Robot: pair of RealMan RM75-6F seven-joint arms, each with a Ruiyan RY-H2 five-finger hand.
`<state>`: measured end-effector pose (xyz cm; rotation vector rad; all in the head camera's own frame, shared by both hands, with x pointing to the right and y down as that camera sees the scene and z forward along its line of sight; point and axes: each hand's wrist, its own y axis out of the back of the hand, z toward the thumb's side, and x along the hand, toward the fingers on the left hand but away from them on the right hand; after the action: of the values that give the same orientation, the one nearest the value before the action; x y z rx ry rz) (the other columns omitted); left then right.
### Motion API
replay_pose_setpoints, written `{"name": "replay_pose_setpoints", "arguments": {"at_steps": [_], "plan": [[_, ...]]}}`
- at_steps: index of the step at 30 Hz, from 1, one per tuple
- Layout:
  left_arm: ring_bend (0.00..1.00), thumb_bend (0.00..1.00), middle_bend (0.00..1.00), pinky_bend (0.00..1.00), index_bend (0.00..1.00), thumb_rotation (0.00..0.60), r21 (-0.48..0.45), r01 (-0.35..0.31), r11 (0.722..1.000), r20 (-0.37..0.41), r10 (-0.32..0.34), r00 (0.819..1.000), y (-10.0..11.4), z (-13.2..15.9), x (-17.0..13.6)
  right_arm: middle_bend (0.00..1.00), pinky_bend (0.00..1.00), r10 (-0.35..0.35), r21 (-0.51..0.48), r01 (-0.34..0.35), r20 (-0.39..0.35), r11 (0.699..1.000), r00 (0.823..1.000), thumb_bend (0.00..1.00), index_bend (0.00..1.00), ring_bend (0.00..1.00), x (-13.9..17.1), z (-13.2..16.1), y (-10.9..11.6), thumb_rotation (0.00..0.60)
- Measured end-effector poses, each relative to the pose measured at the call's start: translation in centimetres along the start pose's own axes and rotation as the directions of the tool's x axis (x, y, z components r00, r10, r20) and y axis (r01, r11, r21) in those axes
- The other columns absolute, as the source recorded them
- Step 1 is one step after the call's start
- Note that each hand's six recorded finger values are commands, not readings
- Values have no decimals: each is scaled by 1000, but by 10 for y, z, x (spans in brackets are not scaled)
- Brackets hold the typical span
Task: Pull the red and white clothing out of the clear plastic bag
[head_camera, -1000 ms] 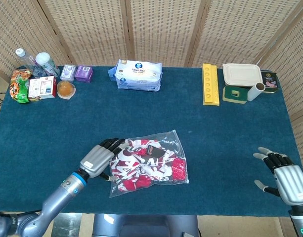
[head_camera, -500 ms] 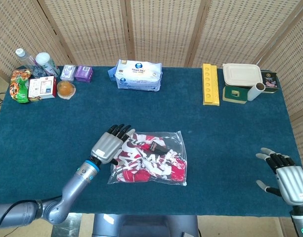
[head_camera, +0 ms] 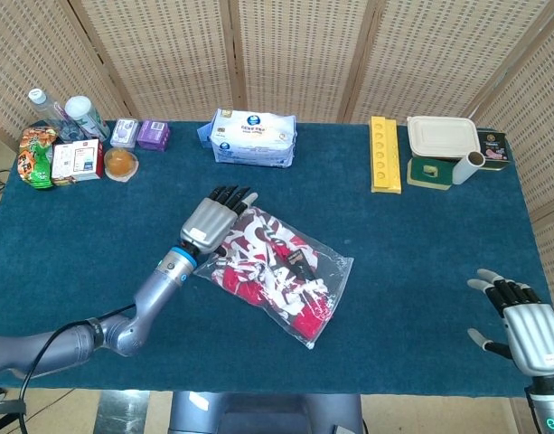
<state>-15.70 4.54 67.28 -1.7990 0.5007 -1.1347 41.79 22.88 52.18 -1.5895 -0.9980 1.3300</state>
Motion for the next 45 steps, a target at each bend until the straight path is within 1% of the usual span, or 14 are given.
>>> {"name": "replay_pose_setpoints", "arguments": {"at_steps": [2, 3, 6, 10, 14, 17, 20, 22, 27, 32, 36, 39, 42, 45], "plan": [[0, 83, 27, 91, 0, 600, -62, -8, 998, -1, 8, 1000, 7, -3, 0, 234, 297, -2, 4, 2, -1, 1000, 1000, 188, 280, 296, 1, 1, 2, 600], [0, 83, 27, 91, 0, 600, -105, -5, 994, 6, 5, 1000, 11, -5, -2, 234, 297, -3, 4, 3, -2, 1000, 1000, 188, 280, 296, 0, 1, 3, 600], [0, 83, 27, 92, 0, 600, -195, 14, 981, 33, -8, 999, 25, -11, -14, 234, 297, -6, 2, 6, -9, 1000, 1000, 189, 280, 296, 0, 2, 4, 600], [0, 83, 27, 91, 0, 600, -255, 46, 966, 84, -26, 996, 45, -18, -34, 234, 297, -2, -1, 2, -19, 1000, 1000, 189, 279, 296, -2, 3, 3, 600], [0, 82, 27, 91, 0, 600, -257, 86, 963, 151, -48, 987, 56, -15, -48, 234, 297, -4, -5, 4, -30, 1000, 1000, 189, 280, 296, -3, 6, 3, 600], [0, 79, 27, 92, 0, 600, -222, 112, 968, 208, -65, 976, 57, -6, -52, 234, 297, -4, -5, 4, -33, 1000, 999, 189, 280, 296, -3, 6, 4, 600], [0, 79, 27, 92, 0, 600, -120, 131, 984, 291, -91, 952, 54, 14, -49, 234, 297, -6, -4, 6, -31, 1000, 1000, 189, 280, 296, -2, 4, 5, 600], [0, 78, 27, 91, 0, 600, -50, 135, 990, 345, -110, 932, 50, 31, -43, 234, 297, -7, -4, 7, -28, 1000, 1000, 189, 279, 296, -1, 3, 6, 600], [0, 60, 27, 91, 0, 600, 29, 148, 989, 420, -146, 895, 34, 65, -27, 234, 296, -15, -7, 15, -10, 1000, 1000, 189, 280, 296, 1, -2, 7, 600], [0, 43, 27, 91, 0, 600, 111, 166, 980, 458, -198, 867, 22, 87, -12, 234, 297, -22, -8, 22, 6, 1000, 1000, 189, 280, 296, 3, -9, 9, 600], [0, 29, 27, 87, 0, 600, 166, 190, 968, 484, -248, 839, 13, 104, -5, 234, 297, -28, -9, 28, 15, 1000, 999, 189, 280, 296, 5, -12, 11, 600], [0, 24, 27, 76, 0, 600, 200, 198, 959, 493, -274, 826, 9, 110, -4, 234, 295, -32, -8, 32, 23, 999, 999, 189, 279, 296, 6, -15, 12, 600], [0, 21, 27, 76, 0, 600, 234, 201, 951, 494, -294, 818, 4, 113, -3, 234, 295, -36, -9, 36, 26, 999, 999, 189, 279, 296, 6, -16, 12, 600], [0, 20, 27, 77, 0, 600, 252, 194, 948, 495, -299, 816, 0, 117, 0, 234, 295, -37, -14, 38, 25, 999, 999, 189, 280, 296, 6, -16, 12, 600]]}}
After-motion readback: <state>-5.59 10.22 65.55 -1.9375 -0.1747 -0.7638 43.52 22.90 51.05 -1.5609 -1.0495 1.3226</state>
